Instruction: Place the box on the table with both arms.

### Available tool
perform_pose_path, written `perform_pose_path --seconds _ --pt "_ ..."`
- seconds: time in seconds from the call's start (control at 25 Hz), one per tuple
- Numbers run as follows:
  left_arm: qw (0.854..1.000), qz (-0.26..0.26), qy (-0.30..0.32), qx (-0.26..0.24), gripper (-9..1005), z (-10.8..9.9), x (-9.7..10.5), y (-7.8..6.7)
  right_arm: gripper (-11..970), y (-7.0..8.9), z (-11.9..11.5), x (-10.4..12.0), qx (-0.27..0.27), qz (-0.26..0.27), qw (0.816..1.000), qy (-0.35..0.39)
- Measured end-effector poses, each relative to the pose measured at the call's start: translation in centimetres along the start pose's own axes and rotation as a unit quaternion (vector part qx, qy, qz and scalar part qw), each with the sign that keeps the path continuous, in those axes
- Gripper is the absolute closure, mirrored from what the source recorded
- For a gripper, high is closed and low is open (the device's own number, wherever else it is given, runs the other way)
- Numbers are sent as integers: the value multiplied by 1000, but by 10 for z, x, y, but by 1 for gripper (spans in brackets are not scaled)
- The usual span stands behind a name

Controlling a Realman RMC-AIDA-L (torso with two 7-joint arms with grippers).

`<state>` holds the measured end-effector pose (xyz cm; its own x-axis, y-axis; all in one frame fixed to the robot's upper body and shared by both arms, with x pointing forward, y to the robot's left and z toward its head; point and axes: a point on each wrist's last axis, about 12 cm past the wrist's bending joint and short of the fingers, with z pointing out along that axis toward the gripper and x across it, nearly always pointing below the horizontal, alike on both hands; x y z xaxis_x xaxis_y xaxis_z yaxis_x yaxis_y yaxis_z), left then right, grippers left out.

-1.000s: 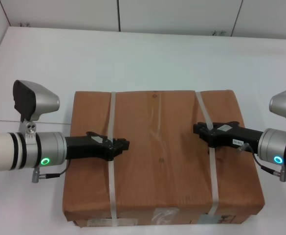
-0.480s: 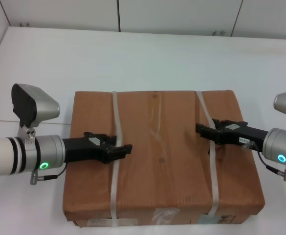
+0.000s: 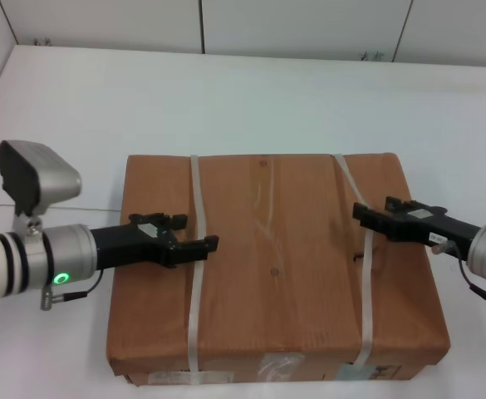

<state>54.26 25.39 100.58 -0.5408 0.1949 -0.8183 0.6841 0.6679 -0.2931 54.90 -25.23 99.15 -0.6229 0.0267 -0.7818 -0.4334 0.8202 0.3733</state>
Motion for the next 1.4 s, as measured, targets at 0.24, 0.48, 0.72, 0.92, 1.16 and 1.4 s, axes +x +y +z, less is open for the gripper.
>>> perform_pose_path --seconds 0.24,0.48,0.72,0.92,1.16,1.4 --pt "998 4 -52 46 219 -20 -10 0 158 -3 -15 -9 -21 -23 998 -59" --pt "985 86 -93 118 211 -43 -18 -8 134 7 -29 -21 -79 -125 981 -123" --pt "972 136 -117 152 212 -54 -18 -14 110 19 -35 -29 -132 -199 959 -154" --pt "962 153 -134 182 212 -68 -26 -14 100 35 -40 -31 -215 -263 932 -130" --pt "952 166 -133 219 212 -73 -36 -16 104 48 -48 -34 -291 -291 904 -120" --pt "949 170 -134 228 212 -70 -39 -18 104 53 -48 -39 -319 -287 895 -118"
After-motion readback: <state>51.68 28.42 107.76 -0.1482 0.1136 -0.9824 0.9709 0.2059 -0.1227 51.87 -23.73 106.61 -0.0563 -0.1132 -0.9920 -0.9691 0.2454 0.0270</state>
